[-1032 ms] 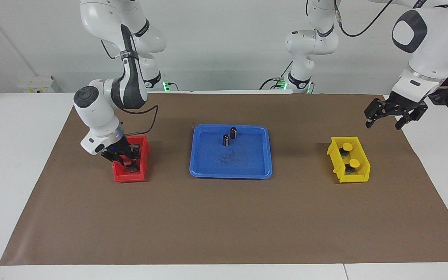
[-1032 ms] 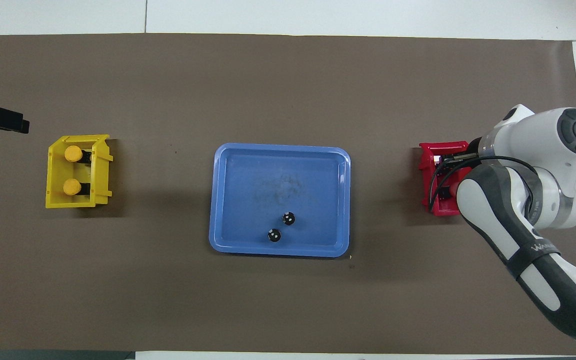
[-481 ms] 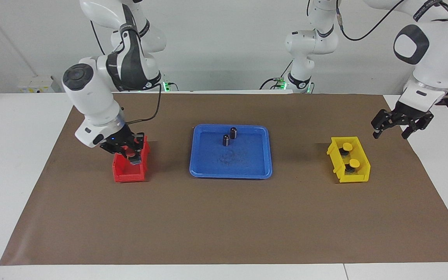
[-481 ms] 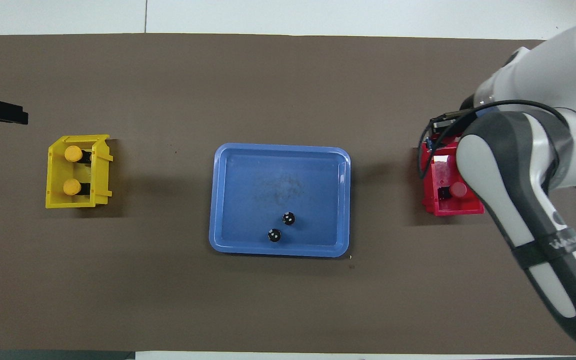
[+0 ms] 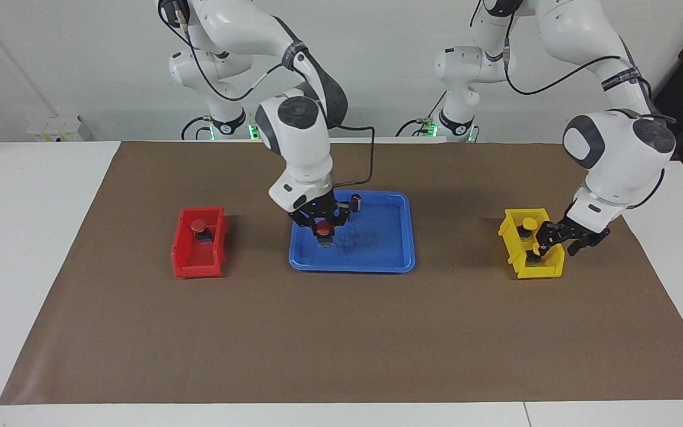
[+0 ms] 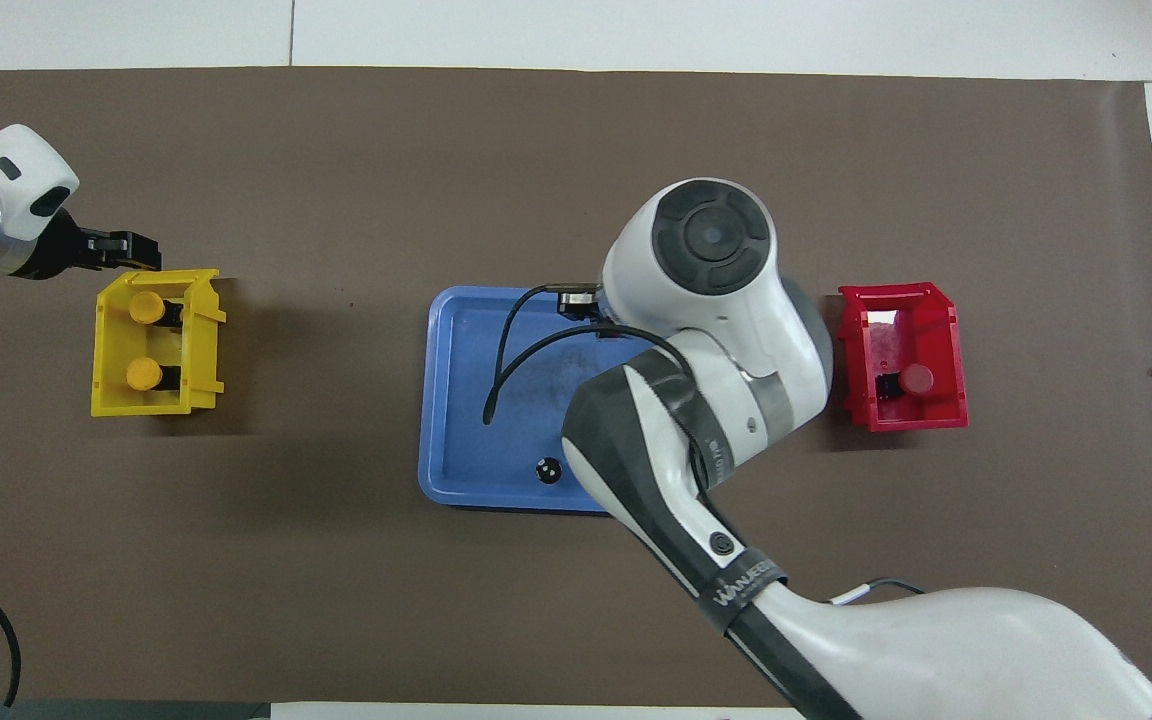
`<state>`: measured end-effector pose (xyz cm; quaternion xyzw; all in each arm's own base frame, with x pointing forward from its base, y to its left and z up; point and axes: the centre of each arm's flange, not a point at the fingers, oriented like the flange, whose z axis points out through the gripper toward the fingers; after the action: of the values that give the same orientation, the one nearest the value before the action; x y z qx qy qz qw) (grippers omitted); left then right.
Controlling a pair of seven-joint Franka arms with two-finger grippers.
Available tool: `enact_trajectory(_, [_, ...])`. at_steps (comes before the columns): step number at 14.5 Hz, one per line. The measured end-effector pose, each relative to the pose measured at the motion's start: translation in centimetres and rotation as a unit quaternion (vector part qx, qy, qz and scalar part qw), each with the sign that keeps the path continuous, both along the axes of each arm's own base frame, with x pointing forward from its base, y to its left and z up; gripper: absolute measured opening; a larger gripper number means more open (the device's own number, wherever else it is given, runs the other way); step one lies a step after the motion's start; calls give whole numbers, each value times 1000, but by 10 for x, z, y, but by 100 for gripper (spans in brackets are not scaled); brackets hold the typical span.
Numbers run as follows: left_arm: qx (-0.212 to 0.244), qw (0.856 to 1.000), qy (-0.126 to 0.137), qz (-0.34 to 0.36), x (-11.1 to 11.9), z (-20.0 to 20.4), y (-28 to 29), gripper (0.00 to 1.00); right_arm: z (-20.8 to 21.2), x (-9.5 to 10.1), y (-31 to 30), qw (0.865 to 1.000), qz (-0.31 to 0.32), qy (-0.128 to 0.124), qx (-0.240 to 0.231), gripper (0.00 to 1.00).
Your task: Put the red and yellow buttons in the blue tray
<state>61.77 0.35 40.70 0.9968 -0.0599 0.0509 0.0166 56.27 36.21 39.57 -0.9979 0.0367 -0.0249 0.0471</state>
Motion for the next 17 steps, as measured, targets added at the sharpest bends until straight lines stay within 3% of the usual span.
enact_trajectory(4, [0,1000,14,0,-7,-15,0,62,-32,-4,14,1000,0,8,-11,41])
enact_trajectory(9, [0,1000,23,5,-14,-30,4,64,-49,-6,8,1000,-4,0,-8,41])
enact_trajectory(13, [0,1000,23,7,-16,-33,6,68,-42,-2,0,1000,-5,3,-20,74])
enact_trajectory(15, [1,1000,24,8,-19,-39,7,69,-3,17,-25,999,-15,4,-33,81])
enact_trajectory(17, [1,1000,25,8,-21,-42,7,70,47,37,-88,999,12,12,-45,81])
